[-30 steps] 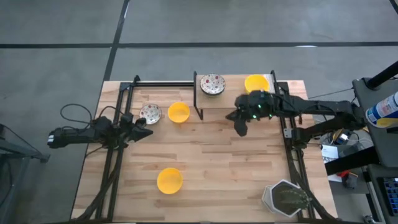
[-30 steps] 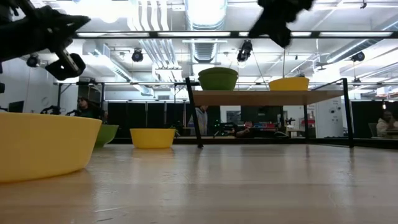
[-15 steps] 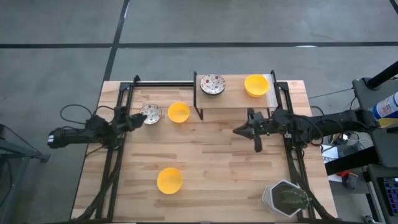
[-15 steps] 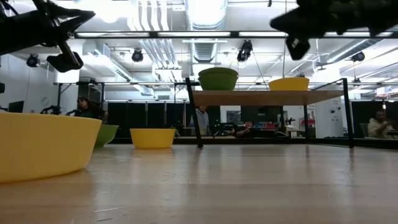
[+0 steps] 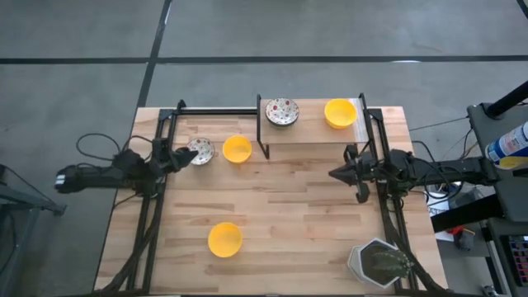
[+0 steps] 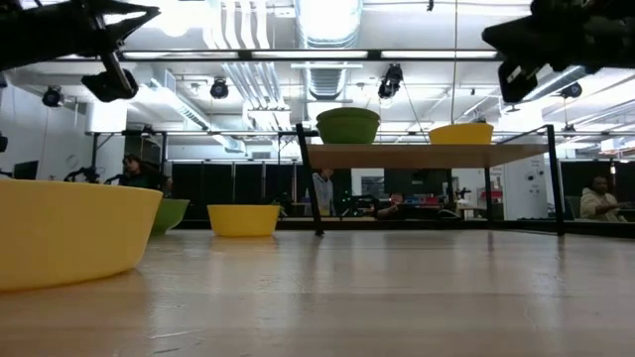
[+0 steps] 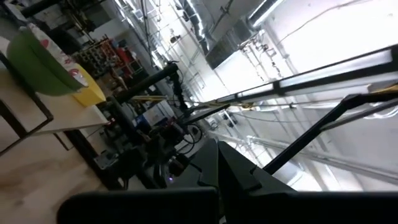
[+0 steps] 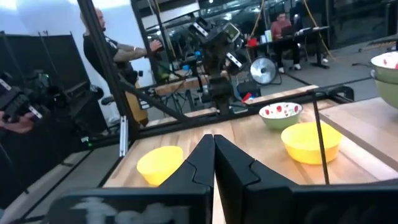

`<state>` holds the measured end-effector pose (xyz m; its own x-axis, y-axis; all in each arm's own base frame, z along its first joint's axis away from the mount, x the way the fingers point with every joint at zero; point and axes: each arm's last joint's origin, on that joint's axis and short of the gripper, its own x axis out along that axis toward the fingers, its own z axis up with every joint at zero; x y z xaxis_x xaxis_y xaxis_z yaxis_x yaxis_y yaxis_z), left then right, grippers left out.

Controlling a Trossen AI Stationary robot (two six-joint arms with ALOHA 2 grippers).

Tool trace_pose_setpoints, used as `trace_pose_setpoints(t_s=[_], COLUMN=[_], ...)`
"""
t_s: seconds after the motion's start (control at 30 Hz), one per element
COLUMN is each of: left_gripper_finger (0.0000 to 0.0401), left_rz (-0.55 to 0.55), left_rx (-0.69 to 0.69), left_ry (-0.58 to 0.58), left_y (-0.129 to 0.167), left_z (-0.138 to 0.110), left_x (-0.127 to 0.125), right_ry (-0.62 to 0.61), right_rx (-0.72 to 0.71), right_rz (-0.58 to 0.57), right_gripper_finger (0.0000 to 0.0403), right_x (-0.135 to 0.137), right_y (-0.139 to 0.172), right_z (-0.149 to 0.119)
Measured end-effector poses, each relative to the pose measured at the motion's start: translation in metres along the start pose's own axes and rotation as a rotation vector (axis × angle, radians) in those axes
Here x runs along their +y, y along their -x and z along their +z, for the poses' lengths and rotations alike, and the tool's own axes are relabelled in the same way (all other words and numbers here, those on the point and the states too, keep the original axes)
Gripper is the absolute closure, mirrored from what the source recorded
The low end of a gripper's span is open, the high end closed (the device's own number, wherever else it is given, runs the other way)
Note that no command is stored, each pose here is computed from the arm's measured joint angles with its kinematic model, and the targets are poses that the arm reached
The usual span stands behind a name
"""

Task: Pick & Place Mini bowls
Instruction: Stack the bottom yellow bowl on the yellow bowl on the shelf

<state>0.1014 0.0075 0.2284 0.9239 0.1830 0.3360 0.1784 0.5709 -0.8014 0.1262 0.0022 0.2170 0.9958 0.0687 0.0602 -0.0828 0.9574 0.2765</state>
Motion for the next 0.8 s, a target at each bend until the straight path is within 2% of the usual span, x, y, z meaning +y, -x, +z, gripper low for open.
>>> trace_pose_setpoints(t_s=[0.17, 0.33, 0.6, 0.63, 0.8], left_gripper_finger=[0.0401, 0.0401, 0.0401, 0.0401, 0.0390], left_rz=[0.024, 0.084, 0.049, 0.063, 0.266], left_rx=[0.080, 0.211, 0.158, 0.176, 0.422], left_ry=[-0.072, -0.159, -0.200, -0.202, -0.281], left_y=[-0.020, -0.052, -0.097, -0.101, -0.109], left_z=[0.004, 0.009, 0.034, 0.037, 0.040], left_x=[-0.014, -0.033, -0.080, -0.085, -0.095], right_ry=[0.002, -0.005, -0.050, -0.050, -0.052], right_rx=[-0.036, -0.054, -0.072, -0.061, -0.029], right_rz=[-0.016, -0.034, -0.024, -0.027, -0.037], right_gripper_finger=[0.0394, 0.0394, 0.0394, 0.0394, 0.0394], right_x=[-0.002, -0.005, -0.008, -0.009, -0.011], right_y=[0.007, 0.012, 0.019, 0.019, 0.018], right_z=[-0.006, -0.014, -0.029, -0.032, -0.038])
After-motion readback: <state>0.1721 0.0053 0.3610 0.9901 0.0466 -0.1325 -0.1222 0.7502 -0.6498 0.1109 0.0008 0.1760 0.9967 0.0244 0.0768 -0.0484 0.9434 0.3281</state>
